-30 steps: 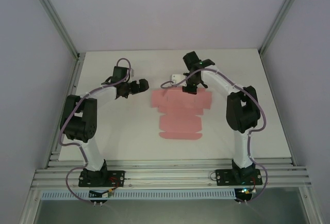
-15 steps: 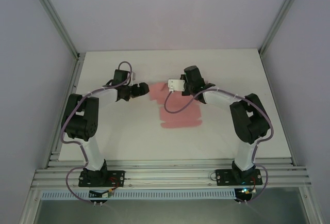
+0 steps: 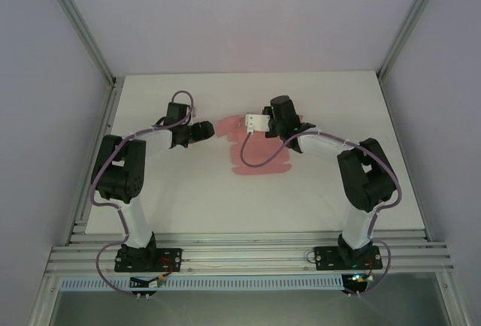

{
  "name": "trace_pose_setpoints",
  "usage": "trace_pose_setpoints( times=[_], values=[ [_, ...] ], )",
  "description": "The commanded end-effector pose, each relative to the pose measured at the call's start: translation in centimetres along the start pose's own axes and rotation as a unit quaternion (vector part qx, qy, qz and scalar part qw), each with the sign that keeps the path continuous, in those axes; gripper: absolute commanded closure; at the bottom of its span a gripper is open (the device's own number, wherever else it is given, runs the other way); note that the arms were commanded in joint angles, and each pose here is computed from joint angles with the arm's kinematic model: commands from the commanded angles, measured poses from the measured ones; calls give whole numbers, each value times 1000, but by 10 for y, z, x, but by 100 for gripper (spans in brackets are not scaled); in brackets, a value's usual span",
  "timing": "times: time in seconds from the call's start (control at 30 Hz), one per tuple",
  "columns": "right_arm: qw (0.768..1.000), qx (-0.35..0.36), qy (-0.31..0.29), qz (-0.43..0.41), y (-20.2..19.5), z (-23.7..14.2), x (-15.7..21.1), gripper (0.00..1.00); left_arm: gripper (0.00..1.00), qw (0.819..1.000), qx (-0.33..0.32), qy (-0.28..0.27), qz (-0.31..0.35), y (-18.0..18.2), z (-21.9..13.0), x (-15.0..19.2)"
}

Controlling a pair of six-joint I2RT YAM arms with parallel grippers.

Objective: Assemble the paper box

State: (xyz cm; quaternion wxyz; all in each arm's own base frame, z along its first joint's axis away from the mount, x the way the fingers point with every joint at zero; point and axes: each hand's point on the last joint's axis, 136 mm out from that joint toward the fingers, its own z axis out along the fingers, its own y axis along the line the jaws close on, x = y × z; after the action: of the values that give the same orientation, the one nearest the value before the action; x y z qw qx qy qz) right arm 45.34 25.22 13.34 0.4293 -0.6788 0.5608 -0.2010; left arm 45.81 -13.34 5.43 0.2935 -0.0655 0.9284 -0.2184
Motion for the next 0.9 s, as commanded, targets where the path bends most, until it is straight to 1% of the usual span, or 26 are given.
trace_pose_setpoints(
  times=[0.0,0.1,0.17,0.2,0.3,0.43,0.63,0.73,0.87],
  values=[
    [1000,-15,-16,10,2,6,-7,100,26,999,-15,-42,25,0,-5,-33],
    [1000,-11,-11,13,1,14,-5,100,28,998,37,-18,39,-16,10,-28],
    [1000,-11,-9,15,0,18,-5,100,34,995,86,-4,57,-33,15,-18],
    [1000,-9,-6,20,-1,19,-5,100,34,991,110,4,74,-41,15,-11],
    [1000,-7,0,27,-3,22,-2,100,36,980,163,0,110,-59,6,5],
    [1000,-4,5,28,-4,23,-1,100,40,961,244,-6,128,-84,-10,18],
    [1000,-7,0,27,0,19,-6,100,43,954,253,5,163,-107,-4,29],
    [1000,-8,7,29,2,19,-3,100,43,949,264,-8,174,-121,-6,25],
    [999,-10,11,34,4,18,-1,100,43,944,275,-23,184,-129,-15,22]
  ],
)
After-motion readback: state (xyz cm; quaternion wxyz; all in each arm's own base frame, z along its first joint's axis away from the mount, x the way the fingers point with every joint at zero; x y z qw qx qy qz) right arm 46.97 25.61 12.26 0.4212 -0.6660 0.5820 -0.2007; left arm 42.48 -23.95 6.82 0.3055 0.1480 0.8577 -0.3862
